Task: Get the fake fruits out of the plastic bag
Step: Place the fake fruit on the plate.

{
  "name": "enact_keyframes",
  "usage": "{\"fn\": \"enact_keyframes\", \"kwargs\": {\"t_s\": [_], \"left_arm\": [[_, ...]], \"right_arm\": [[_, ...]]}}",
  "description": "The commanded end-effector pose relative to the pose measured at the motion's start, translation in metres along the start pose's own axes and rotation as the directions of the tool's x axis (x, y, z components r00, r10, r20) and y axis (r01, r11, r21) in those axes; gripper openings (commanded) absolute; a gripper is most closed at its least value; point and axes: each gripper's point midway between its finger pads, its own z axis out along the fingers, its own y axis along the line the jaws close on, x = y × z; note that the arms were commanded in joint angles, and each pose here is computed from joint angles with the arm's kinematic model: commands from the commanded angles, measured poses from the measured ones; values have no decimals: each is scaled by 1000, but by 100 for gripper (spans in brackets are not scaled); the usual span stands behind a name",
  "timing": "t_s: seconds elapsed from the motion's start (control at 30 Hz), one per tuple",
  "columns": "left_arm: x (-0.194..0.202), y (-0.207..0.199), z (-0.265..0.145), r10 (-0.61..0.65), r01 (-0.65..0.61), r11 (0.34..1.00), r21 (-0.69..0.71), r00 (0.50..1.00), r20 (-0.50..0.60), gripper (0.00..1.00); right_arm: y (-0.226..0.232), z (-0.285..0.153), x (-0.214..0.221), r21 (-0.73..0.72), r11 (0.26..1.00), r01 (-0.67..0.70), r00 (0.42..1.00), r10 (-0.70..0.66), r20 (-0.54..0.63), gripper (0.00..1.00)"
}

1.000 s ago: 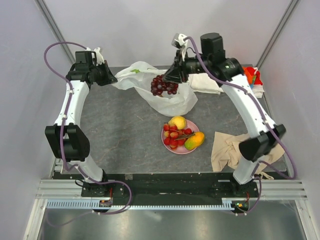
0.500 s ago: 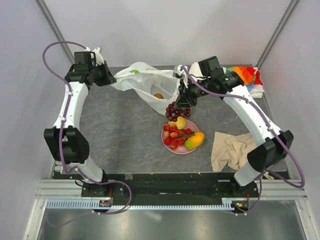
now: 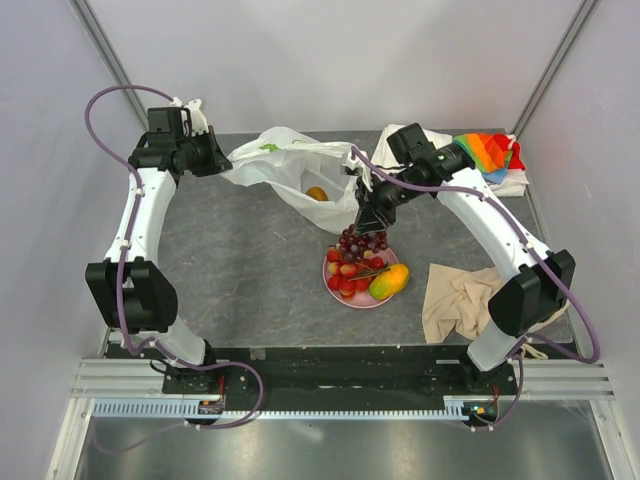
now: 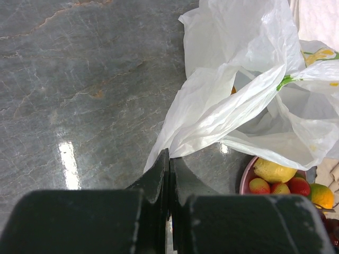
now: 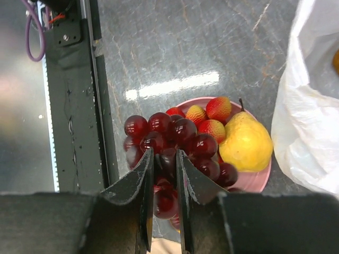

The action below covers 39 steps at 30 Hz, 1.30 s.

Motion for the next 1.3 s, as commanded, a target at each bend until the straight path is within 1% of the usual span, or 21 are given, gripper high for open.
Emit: {"fn": "enact_keyframes", "kwargs": {"t_s": [0.0,0.33,0.5,0.77,0.87,0.97,1.0,1.07,1.1,1.17,1.23,1.27], "left_arm": [[-5,-3,-10,59,-60,998,14,998,29,2],[1,0,-9,71,-71,997,6,997,12,2],[0,0,-8,76,-76,997,4,997,14,2],[-1,2,-9,79,-79,997,0,997,15,2],[2,1,-8,78,-78,997,5,997,8,2],[1,0,-8,78,-78,997,7,997,9,2],[1,0,-8,78,-78,997,9,997,11,2],[0,-2,-9,81,-82,997,15,997,16,2],[0,-3,-10,80,-80,997,20,997,14,2],[-1,-5,-10,84,-84,996,30,996,16,2],[-2,-6,-11,85,-86,996,35,996,20,2],[-3,-6,-11,86,-86,996,35,996,21,2]], "right_arm": [[11,10,13,-85,996,15,1000,-17,-23,0],[-3,40,48,-155,986,-59,993,43,-106,0],[-12,40,65,-120,992,-41,987,22,-157,0],[-22,42,76,-87,995,-42,981,25,-191,2],[-27,45,85,-66,997,-49,975,33,-220,10],[-27,45,89,-66,996,-58,973,42,-227,22],[-26,45,87,-69,996,-57,975,41,-219,28],[-20,43,76,-89,995,-51,983,35,-178,35],[-20,41,67,-83,995,-47,987,33,-157,43],[-21,39,56,-73,996,-48,991,39,-129,47],[-24,37,46,-60,997,-52,993,45,-113,54],[-26,37,44,-56,997,-53,993,47,-110,61]]}}
